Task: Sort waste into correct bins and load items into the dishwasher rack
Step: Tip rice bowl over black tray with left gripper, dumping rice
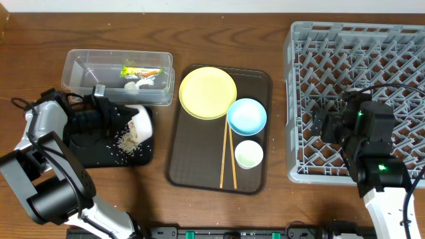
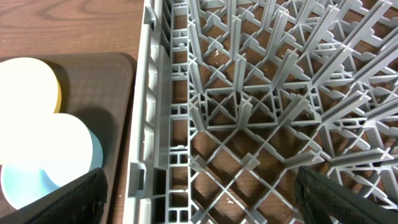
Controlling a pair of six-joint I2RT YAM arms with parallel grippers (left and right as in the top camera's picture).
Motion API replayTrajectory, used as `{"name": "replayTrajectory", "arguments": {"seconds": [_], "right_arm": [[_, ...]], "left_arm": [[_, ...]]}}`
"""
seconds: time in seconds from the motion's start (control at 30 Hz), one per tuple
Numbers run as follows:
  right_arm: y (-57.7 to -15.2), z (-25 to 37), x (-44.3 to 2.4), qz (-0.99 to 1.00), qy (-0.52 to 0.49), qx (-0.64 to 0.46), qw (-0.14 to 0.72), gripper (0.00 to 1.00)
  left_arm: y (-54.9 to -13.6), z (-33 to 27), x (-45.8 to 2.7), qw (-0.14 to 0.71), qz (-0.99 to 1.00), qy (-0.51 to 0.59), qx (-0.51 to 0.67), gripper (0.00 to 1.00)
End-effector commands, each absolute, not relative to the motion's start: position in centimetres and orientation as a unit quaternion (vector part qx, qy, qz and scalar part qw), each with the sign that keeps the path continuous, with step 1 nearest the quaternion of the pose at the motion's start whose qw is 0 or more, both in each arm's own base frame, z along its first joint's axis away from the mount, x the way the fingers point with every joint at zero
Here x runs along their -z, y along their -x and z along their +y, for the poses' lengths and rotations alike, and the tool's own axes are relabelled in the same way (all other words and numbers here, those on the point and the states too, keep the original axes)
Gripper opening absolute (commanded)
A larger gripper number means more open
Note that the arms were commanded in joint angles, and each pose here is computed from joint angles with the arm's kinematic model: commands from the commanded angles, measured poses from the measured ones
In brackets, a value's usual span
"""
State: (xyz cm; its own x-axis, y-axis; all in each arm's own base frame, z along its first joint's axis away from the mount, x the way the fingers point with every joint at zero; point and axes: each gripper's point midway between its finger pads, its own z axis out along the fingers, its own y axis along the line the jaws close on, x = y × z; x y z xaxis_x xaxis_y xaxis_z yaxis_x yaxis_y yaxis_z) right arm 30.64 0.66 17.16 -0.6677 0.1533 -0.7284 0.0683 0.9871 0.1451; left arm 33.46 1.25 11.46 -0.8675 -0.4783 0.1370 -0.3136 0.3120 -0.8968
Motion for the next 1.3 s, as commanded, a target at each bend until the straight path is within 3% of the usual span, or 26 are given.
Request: {"name": "replayTrajectory", "arguments": {"seconds": [0.0, 0.57, 0.8, 1.27], "right_arm": [[-31.0, 1.0, -18.1, 0.908, -0.052, -0.055, 0.413, 0.94], [-31.0, 1.0, -18.1, 0.908, -0.052, -0.055, 0.413, 0.93], [-31.0, 0.9, -18.0, 0.908, -0.045, -0.048, 0.414, 0.93], [-31.0, 0.9, -18.0, 0.908, -0.042, -0.046, 0.414, 0.93]], "left_arm": [[-34.3, 1.1, -12.8, 0.094, 0.782, 0.24, 0.567, 0.06], [-34.2, 0.8, -12.9, 0.059, 0.764, 0.283, 0.577, 0.06], [-35.3, 1.0, -16.9, 0.089, 0.685, 0.279, 0.667, 0.06], [-35.3, 1.3, -16.1, 0.095, 0.704, 0.276, 0.648, 0.06]]}}
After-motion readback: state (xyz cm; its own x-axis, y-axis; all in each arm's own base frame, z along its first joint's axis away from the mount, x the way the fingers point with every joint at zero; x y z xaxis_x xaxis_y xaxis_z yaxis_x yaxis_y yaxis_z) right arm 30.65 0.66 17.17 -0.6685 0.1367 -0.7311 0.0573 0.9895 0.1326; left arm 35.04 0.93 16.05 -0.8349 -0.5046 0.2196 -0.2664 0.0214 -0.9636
